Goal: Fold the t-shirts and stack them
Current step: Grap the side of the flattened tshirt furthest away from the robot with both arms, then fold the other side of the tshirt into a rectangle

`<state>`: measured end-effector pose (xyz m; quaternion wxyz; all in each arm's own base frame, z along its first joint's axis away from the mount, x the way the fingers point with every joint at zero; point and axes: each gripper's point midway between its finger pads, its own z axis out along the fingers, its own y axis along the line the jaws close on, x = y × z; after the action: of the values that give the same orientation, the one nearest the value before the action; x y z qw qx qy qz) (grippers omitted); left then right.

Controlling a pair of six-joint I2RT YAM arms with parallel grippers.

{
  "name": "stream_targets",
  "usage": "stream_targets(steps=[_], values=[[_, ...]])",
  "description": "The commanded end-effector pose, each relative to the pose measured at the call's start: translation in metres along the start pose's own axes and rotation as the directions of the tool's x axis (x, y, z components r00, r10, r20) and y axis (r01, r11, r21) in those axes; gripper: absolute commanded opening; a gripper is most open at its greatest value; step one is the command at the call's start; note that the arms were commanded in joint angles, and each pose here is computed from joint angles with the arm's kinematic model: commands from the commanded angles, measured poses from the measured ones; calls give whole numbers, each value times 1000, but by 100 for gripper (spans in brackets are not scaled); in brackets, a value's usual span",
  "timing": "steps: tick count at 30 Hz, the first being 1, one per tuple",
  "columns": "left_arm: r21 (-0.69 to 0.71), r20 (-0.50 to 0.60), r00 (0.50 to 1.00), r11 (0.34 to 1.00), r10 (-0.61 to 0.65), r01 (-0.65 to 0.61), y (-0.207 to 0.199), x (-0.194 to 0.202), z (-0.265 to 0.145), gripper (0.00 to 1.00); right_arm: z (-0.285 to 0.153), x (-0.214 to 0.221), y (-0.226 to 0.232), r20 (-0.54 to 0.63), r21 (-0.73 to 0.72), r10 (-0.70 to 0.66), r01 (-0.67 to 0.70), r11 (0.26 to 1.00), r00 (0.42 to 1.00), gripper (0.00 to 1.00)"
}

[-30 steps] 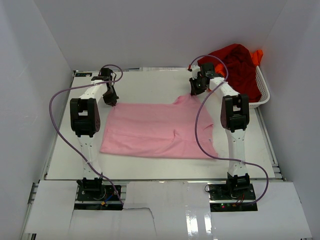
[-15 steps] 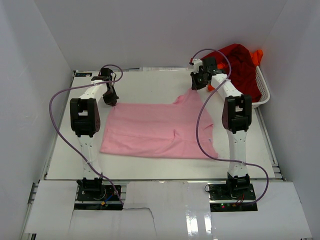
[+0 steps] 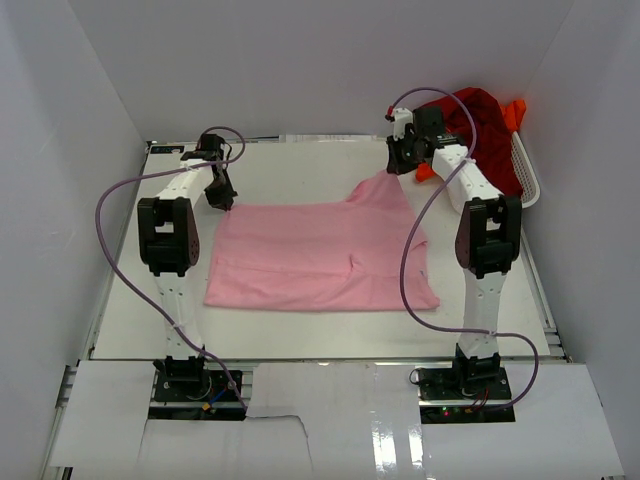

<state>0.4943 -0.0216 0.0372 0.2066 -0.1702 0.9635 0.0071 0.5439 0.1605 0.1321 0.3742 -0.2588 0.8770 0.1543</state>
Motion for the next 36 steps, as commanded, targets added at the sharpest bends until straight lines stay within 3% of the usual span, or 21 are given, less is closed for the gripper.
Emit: stream_targets(steps=[1, 8, 24, 36], values=[[45, 89, 996, 999, 0, -4, -7, -20, -47, 6, -32, -25, 8, 75, 9, -9, 8, 1000, 997, 8], [70, 109, 994, 998, -3, -5, -9, -19, -67, 7, -51, -13, 27, 74, -22, 21, -19, 1000, 997, 8], [33, 78, 997, 999, 13, -16, 8, 14, -68, 7, -98, 3, 50, 99, -6, 63, -63, 998, 993, 8], [23, 138, 990, 1000, -12, 8, 14, 10, -82, 6, -130, 26, 66, 137, 45, 125, -132, 990, 983, 8]])
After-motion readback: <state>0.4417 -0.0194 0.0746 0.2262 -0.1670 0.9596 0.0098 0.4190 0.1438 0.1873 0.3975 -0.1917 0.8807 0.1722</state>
